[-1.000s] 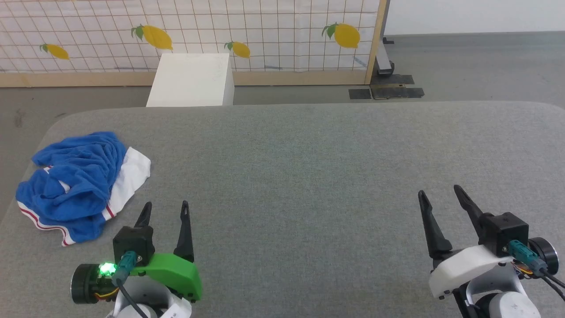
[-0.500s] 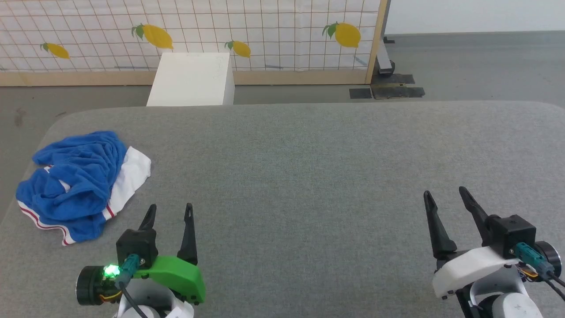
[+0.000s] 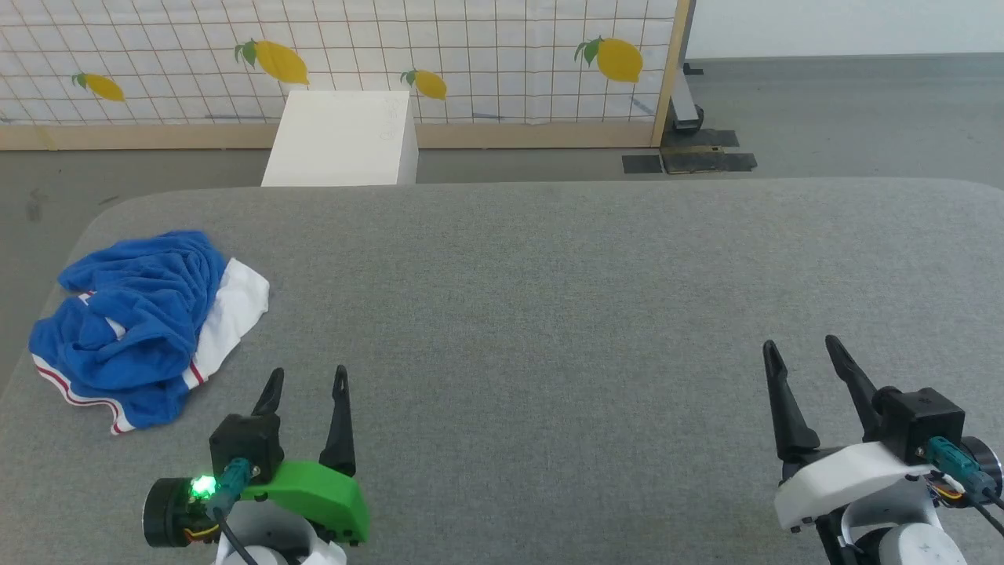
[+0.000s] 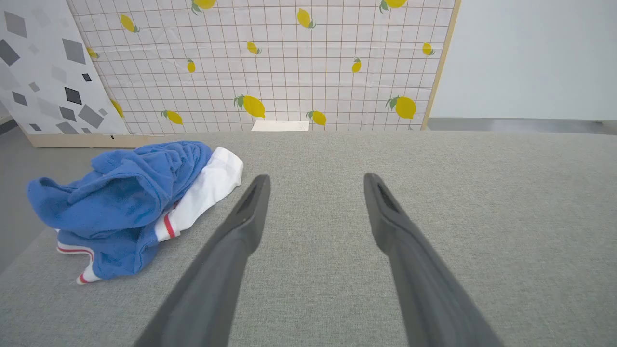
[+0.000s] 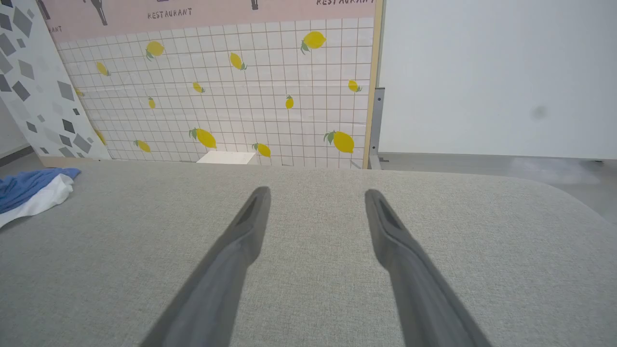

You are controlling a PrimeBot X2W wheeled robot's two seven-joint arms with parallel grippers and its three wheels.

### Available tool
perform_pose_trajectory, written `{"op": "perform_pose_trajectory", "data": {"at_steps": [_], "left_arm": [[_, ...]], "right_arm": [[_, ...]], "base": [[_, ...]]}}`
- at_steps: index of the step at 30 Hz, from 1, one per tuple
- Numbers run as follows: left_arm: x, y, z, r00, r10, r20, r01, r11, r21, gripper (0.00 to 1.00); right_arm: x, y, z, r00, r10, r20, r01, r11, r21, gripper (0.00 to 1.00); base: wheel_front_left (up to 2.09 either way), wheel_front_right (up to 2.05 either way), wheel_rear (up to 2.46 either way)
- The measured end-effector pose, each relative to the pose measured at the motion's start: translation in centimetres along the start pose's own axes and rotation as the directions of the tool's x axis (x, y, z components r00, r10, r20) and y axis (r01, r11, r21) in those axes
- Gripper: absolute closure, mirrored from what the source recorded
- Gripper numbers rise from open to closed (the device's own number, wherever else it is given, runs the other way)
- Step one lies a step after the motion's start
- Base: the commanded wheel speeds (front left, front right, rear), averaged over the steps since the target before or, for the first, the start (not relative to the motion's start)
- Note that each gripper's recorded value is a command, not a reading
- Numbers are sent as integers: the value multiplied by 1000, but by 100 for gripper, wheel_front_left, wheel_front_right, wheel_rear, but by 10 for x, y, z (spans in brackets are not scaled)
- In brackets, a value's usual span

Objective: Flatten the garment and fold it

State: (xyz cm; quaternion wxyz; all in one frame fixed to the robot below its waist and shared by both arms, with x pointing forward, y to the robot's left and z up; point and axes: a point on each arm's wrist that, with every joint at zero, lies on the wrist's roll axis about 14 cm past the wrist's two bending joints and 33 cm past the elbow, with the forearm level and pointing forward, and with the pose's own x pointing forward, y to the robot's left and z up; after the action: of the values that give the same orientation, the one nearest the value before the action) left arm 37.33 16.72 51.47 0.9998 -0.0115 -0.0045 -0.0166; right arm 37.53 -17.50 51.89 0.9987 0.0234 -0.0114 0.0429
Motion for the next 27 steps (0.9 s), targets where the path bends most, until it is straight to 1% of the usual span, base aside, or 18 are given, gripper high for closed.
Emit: {"op": "perform_pose_trajectory", "data": {"at_steps": [27], "left_arm": [[-1, -2, -8, 1000, -5, 7, 5, 999, -37, 0]], "right_arm": [[-2, -11, -9, 999, -37, 6, 37, 998, 43, 0]], "base": [[0, 0, 0]]}}
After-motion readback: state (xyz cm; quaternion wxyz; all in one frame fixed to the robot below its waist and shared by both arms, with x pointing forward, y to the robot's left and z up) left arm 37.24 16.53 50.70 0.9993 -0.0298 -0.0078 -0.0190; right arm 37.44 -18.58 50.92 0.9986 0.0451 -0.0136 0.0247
